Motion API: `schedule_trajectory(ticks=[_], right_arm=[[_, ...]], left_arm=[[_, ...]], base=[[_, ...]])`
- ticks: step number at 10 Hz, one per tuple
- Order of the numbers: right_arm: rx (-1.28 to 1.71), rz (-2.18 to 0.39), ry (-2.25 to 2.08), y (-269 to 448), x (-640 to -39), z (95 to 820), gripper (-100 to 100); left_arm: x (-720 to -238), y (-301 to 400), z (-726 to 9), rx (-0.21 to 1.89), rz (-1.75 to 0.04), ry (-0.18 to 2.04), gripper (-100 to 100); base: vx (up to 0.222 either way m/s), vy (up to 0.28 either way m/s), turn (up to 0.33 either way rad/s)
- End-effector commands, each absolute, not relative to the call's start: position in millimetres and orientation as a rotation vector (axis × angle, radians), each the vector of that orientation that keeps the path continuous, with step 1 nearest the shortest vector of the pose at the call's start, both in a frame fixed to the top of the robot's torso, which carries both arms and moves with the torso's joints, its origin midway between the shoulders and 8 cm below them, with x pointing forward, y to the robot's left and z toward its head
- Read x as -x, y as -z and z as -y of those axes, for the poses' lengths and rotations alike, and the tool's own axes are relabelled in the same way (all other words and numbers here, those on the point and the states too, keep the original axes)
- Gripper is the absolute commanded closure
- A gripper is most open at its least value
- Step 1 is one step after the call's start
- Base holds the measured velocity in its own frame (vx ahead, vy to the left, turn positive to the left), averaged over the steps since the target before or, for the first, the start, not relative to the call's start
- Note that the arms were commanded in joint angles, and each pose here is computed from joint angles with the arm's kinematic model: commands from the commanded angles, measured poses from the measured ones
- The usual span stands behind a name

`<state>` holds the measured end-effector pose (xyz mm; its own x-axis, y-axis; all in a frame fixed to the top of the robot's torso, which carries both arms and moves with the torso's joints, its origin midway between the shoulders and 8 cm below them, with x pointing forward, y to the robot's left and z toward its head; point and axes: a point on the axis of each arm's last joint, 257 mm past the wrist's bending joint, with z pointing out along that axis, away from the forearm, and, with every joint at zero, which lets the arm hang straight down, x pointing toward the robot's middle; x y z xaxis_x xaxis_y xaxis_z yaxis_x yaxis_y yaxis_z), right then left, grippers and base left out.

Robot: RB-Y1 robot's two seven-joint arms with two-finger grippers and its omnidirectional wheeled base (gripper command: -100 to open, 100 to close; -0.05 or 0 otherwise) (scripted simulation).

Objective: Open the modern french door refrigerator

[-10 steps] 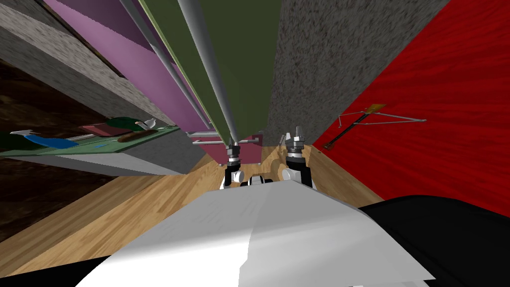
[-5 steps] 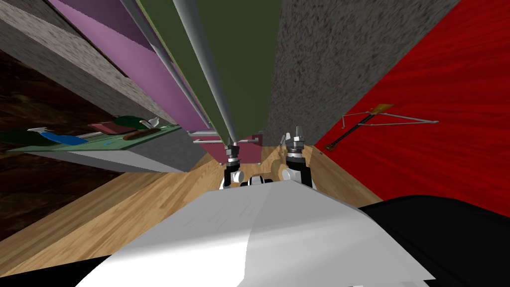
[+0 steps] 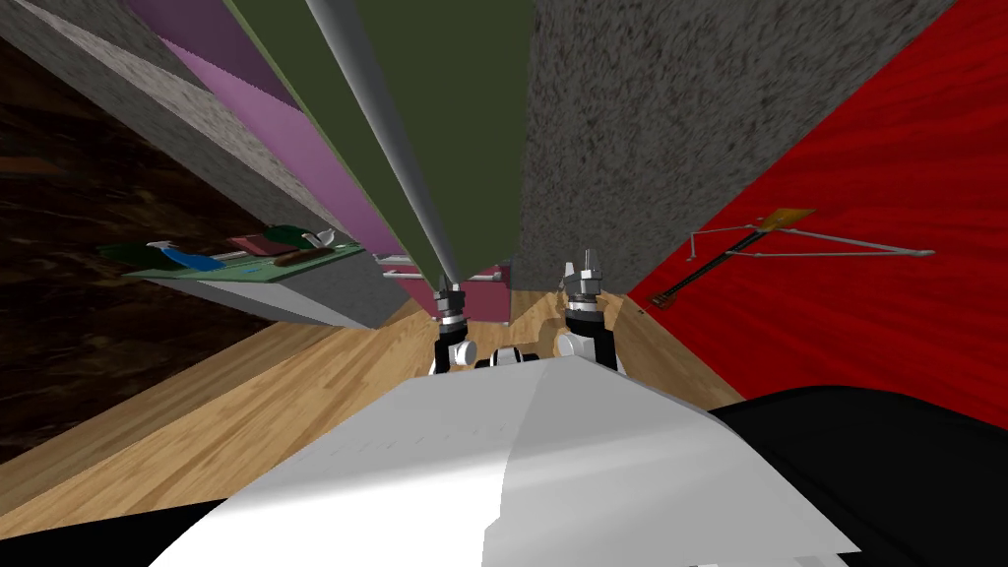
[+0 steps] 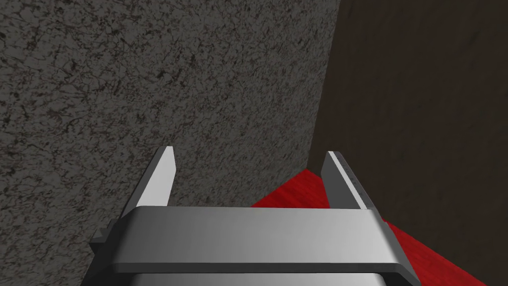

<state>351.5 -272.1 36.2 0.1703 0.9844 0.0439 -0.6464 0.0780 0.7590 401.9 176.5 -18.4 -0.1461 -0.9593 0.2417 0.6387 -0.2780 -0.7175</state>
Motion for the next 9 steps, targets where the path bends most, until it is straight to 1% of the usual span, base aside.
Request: schedule_trajectory(ticks=[1,2,4,5,9], right_arm=[[-0.745,-0.568,-1.324,-36.2,-351.5,272.1,0],[-0.744,-0.568,-1.324,-36.2,-351.5,272.1,0],[-0.744,-0.568,-1.324,-36.2,-351.5,272.1,0],[-0.744,-0.568,-1.324,-36.2,-351.5,272.1,0],[-0.744,-0.569,-1.324,-36.1,-351.5,272.2,0]], left_arm=[[-387.6,-1.4,-190.2,0.780,-0.481,1.675,100],[-383.3,-4.0,-197.3,0.778,-0.467,1.657,100],[-378.9,-6.5,-204.4,0.775,-0.453,1.639,100],[-381.9,6.5,-204.8,0.821,-0.495,1.628,-100],[-377.1,-8.1,-206.5,0.827,-0.491,1.635,-100]], base=[[-0.010,-0.340,0.181],[-0.031,-0.293,0.188],[-0.040,-0.227,0.076],[-0.008,-0.099,0.073],[0.021,0.026,0.014]])
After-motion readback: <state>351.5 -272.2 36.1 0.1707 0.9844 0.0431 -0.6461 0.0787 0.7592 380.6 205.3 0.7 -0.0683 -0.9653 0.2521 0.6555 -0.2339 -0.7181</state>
